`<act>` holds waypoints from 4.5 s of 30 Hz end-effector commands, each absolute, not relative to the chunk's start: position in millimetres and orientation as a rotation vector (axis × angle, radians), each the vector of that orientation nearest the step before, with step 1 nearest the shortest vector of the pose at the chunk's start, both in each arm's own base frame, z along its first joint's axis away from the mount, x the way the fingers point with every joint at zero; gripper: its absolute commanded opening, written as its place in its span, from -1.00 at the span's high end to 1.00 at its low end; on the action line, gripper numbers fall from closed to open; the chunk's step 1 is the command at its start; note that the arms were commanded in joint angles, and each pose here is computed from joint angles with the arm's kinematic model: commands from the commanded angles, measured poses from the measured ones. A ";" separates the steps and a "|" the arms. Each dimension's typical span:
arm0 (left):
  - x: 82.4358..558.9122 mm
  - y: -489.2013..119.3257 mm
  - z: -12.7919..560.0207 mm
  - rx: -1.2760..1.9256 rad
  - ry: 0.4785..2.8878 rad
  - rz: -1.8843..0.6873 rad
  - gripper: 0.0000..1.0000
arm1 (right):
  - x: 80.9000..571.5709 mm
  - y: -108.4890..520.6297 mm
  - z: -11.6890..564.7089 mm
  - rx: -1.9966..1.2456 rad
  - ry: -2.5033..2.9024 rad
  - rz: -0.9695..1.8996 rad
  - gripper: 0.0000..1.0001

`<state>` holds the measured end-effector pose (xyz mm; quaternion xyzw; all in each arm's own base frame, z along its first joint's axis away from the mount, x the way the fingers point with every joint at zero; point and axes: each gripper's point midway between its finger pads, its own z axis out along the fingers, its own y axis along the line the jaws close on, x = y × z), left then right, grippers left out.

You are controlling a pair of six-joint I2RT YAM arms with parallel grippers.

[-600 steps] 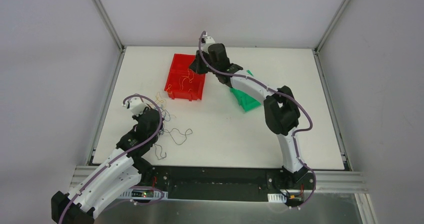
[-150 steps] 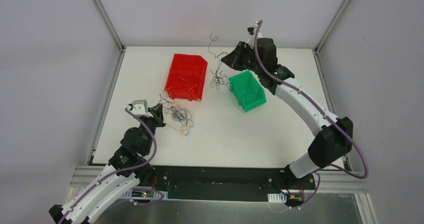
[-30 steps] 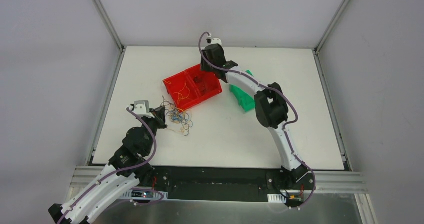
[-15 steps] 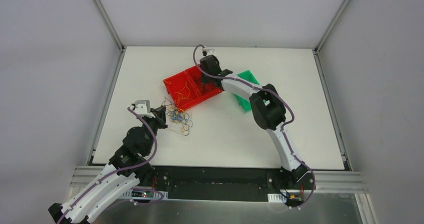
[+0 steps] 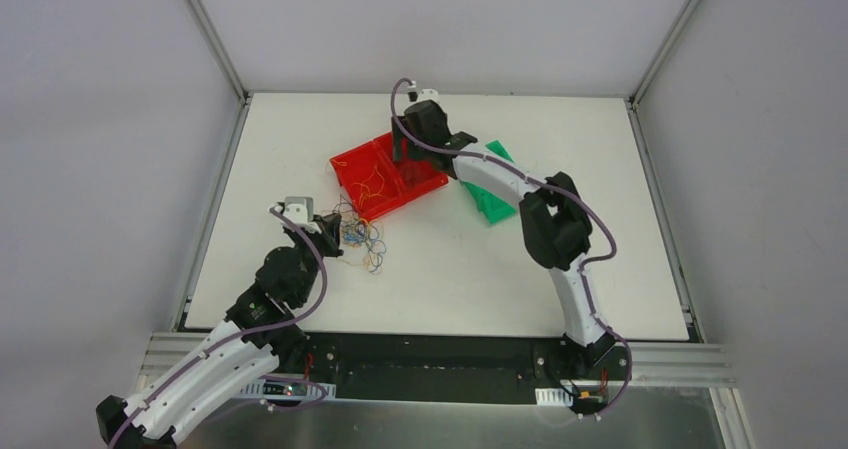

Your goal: Untangle the cables

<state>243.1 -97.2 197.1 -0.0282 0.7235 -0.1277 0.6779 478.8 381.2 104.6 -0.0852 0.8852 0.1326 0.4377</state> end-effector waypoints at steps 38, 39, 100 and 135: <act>217.1 -223.5 246.7 0.514 1.424 -0.782 1.00 | 221.3 416.0 211.9 -0.731 1.706 1.077 -0.44; 214.8 -226.1 247.4 0.519 1.425 -0.804 0.91 | 221.6 415.5 211.5 -0.729 1.707 1.074 -0.23; 295.9 -127.1 151.4 0.190 1.787 -0.008 1.00 | 320.5 176.3 216.6 0.551 1.512 0.454 1.00; 263.7 -93.8 198.1 -0.051 1.597 -0.180 1.00 | 443.3 329.3 206.7 -0.233 1.577 -0.078 1.00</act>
